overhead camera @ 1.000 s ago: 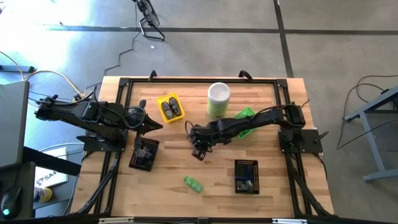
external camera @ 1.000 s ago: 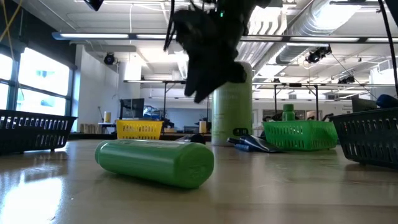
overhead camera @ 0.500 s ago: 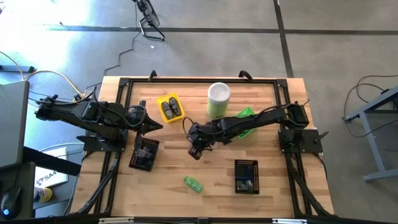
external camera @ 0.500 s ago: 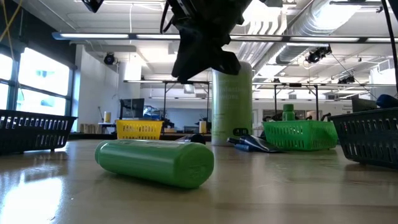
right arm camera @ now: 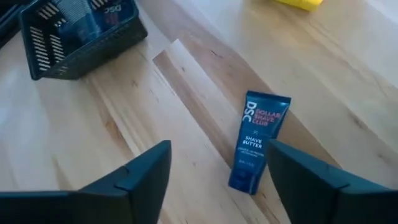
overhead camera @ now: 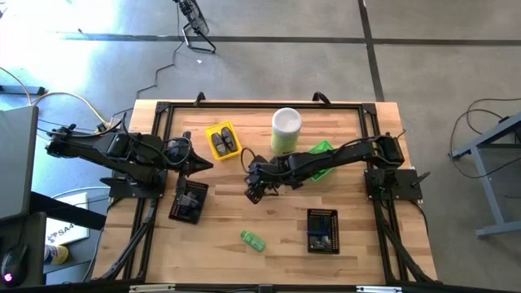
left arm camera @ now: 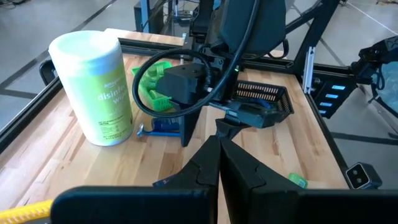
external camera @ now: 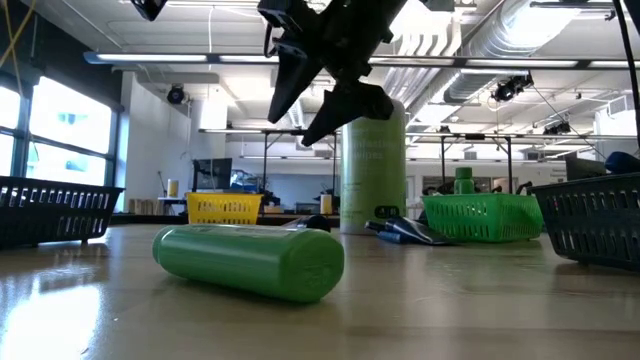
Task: Pick & Place Travel size toiletries
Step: Put the shave cream into the left black bin
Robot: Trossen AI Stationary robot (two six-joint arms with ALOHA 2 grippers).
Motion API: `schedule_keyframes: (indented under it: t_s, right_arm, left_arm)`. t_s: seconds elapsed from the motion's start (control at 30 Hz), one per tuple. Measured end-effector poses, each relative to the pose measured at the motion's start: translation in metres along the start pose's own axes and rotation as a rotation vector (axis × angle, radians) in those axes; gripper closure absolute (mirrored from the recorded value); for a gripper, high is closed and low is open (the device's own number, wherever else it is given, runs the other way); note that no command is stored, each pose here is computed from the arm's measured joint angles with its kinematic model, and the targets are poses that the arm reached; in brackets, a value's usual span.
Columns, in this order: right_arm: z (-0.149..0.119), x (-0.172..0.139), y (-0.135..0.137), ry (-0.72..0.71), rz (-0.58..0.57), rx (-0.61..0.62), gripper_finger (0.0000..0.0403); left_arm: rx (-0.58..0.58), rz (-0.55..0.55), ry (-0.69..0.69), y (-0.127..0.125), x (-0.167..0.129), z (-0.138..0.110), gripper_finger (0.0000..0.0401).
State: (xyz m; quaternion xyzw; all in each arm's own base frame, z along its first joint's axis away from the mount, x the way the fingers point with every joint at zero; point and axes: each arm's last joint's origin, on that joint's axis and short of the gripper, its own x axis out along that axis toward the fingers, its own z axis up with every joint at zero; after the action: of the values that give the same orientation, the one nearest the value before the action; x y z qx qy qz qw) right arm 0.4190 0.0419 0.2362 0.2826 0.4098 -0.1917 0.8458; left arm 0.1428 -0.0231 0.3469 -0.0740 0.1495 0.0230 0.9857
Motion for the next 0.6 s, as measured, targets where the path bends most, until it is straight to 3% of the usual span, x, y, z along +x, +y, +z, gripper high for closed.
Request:
schedule_keyframes:
  t_s: [0.23,0.6]
  right_arm:
    - [-0.013,0.034,-0.002,0.056,-0.04,-0.011,0.012]
    - [-0.03,0.075,-0.008,0.119,-0.078,-0.024,0.0127]
  left_arm:
    - [0.0,0.001,0.001,0.0,0.0,0.0,0.0395]
    - [0.0,0.001,0.0,0.0,0.0,0.0,0.0395]
